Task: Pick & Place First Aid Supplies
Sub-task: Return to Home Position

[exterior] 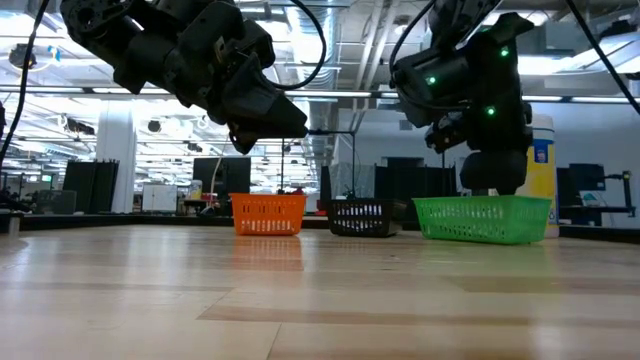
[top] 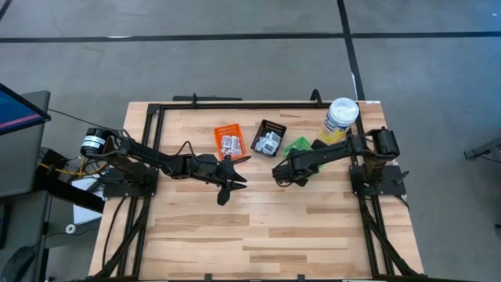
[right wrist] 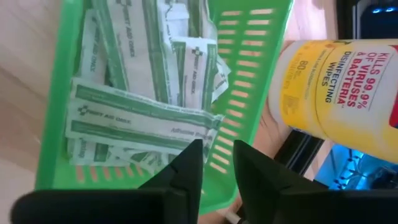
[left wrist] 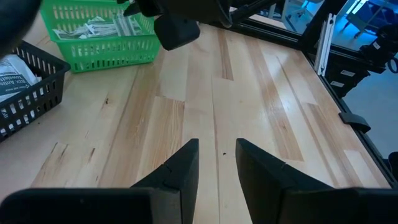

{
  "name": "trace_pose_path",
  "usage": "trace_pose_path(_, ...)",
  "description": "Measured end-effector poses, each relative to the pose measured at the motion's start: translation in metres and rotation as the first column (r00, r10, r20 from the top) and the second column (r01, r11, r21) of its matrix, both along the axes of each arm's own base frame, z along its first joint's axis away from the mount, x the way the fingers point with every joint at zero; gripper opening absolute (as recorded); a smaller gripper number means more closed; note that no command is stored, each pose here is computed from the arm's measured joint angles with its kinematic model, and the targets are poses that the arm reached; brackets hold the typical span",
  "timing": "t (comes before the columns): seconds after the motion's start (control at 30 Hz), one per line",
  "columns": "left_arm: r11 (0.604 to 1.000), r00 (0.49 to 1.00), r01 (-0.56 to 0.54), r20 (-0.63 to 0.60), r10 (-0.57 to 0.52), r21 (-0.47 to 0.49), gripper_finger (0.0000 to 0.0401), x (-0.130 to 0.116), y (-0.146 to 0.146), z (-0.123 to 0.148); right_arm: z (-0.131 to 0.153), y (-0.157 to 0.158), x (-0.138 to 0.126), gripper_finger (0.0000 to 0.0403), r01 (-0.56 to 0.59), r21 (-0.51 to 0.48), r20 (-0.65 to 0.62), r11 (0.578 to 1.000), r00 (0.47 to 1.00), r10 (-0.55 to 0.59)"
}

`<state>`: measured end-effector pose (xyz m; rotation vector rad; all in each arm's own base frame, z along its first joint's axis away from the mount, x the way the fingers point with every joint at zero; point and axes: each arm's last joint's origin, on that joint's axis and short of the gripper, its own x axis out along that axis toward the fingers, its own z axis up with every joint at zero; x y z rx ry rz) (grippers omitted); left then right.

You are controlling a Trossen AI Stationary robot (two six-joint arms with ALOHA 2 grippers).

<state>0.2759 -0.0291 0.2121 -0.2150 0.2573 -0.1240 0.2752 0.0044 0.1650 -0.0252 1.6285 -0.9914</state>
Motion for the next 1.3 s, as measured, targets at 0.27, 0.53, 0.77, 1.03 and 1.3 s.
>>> trace_pose_path(0.27, 1.000, 1.000, 0.000, 0.000, 0.000, 0.000, 0.0106, 0.000, 0.000, 0.000, 0.009, 0.010, -0.003, 0.0101, -0.045, -0.098, 0.036, 0.994, 0.998, 0.049)
trace_pose_path(0.53, 0.995, 0.996, -0.094, 0.005, 0.094, 0.030, 0.0106, 0.000, 0.003, 0.000, 0.044, 0.045, -0.014, 0.0102, -0.284, -0.078, 0.171, 0.956, 0.941, 0.294)
trace_pose_path(0.77, 0.996, 0.996, -0.084, 0.011, 0.084, 0.031, 0.0106, 0.000, -0.002, 0.001, 0.073, 0.077, -0.022, 0.0102, -0.527, -0.188, 0.291, 0.829, 0.776, 0.560)
trace_pose_path(1.03, 0.997, 0.999, -0.036, 0.016, 0.035, 0.063, 0.0106, -0.002, -0.014, 0.001, 0.079, 0.088, -0.028, 0.0102, -0.531, -0.252, 0.320, 0.809, 0.743, 0.588)
trace_pose_path(1.3, 0.999, 0.999, -0.040, 0.012, 0.040, 0.033, 0.0106, -0.002, -0.015, 0.001, 0.073, 0.086, -0.025, 0.0102, -0.542, -0.222, 0.283, 0.810, 0.759, 0.586)
